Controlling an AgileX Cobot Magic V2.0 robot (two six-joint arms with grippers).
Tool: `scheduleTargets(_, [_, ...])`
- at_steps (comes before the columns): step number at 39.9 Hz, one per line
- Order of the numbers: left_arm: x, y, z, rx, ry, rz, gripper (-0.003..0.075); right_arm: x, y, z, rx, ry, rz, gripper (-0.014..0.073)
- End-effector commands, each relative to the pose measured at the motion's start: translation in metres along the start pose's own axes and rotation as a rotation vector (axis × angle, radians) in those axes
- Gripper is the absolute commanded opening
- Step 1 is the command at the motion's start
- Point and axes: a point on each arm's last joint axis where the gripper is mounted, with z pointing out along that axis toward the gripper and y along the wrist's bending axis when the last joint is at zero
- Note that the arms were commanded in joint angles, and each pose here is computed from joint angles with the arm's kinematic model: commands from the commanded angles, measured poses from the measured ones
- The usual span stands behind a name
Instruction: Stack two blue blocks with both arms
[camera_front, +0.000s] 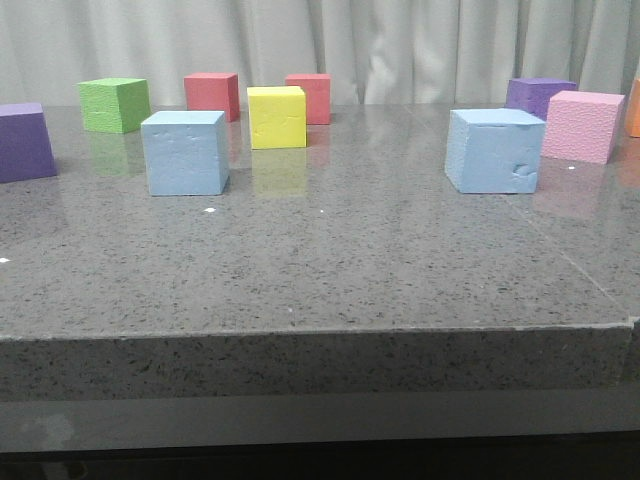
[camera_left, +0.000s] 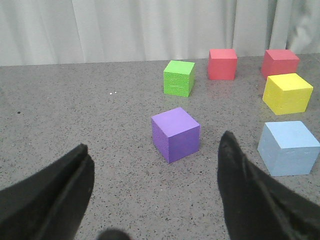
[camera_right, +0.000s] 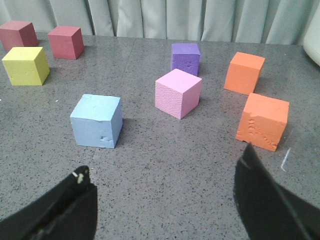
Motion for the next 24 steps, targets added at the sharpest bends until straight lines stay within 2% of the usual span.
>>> scheduleTargets(1, [-0.015, 0.0, -0.002, 0.003, -0.093, -0.007, 0.0466, -0.017, 0.0, 0.0, 0.005, -0.086, 0.0, 0.0575])
scheduleTargets(6, [-0.015, 0.0, -0.002, 0.003, -0.093, -0.007, 0.0431, -0.021, 0.001, 0.005, -0.003, -0.023, 0.01, 0.0606])
scheduleTargets(9, [-0.015, 0.0, -0.002, 0.003, -0.093, -0.007, 0.0408, -0.031, 0.003, 0.013, -0.028, 0.054, 0.043, 0.0634])
scheduleTargets(16, [-0.015, 0.0, -0.002, 0.003, -0.093, -0.007, 0.0368, -0.056, 0.011, 0.037, -0.111, 0.244, 0.128, 0.0634])
scheduleTargets(24, [-0.015, 0.0, -0.002, 0.003, -0.093, -0.007, 0.0364, -0.08, 0.027, 0.076, -0.248, 0.434, 0.069, 0.0634])
